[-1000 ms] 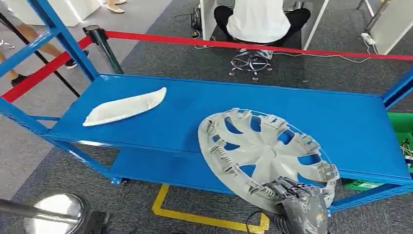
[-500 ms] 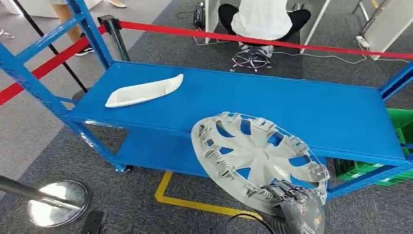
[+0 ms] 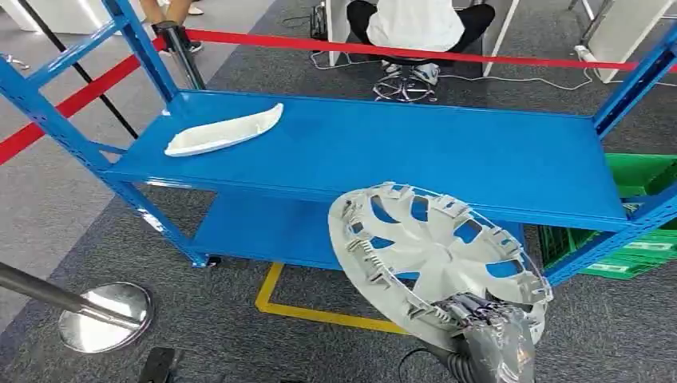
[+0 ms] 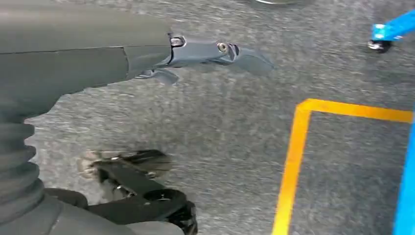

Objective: Take the parts from the cabinet and place them on the table.

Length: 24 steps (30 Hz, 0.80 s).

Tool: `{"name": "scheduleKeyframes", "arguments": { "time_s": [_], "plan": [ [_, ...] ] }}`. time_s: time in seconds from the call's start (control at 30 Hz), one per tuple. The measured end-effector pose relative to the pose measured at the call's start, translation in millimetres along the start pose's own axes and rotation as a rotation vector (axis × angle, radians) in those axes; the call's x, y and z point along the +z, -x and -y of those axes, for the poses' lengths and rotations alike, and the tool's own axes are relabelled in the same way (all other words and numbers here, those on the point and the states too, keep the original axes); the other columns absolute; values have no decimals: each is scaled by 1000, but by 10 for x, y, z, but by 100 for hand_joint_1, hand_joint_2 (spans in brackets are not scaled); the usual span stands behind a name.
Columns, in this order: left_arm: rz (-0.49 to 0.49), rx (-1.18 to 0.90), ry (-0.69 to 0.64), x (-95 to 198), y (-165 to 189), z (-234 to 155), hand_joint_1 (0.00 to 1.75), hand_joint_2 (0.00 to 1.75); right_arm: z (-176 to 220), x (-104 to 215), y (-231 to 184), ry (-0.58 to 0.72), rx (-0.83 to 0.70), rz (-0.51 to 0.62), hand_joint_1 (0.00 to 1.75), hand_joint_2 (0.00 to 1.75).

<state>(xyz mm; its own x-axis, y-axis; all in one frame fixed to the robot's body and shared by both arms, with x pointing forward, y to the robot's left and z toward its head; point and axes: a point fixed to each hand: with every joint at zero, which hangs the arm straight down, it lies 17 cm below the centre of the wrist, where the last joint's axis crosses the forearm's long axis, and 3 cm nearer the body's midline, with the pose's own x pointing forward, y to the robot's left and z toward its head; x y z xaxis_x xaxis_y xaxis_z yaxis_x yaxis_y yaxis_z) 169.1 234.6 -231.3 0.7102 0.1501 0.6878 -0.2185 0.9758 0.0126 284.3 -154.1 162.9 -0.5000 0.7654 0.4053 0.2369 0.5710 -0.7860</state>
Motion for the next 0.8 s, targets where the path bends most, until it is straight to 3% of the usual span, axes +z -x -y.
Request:
{"name": "scheduleKeyframes", "arguments": {
  "time_s": [0.8],
  "plan": [
    [15, 11, 4, -13, -48, 9, 0, 175, 9, -64, 4, 10, 10, 15, 175, 175]
  ]
}}
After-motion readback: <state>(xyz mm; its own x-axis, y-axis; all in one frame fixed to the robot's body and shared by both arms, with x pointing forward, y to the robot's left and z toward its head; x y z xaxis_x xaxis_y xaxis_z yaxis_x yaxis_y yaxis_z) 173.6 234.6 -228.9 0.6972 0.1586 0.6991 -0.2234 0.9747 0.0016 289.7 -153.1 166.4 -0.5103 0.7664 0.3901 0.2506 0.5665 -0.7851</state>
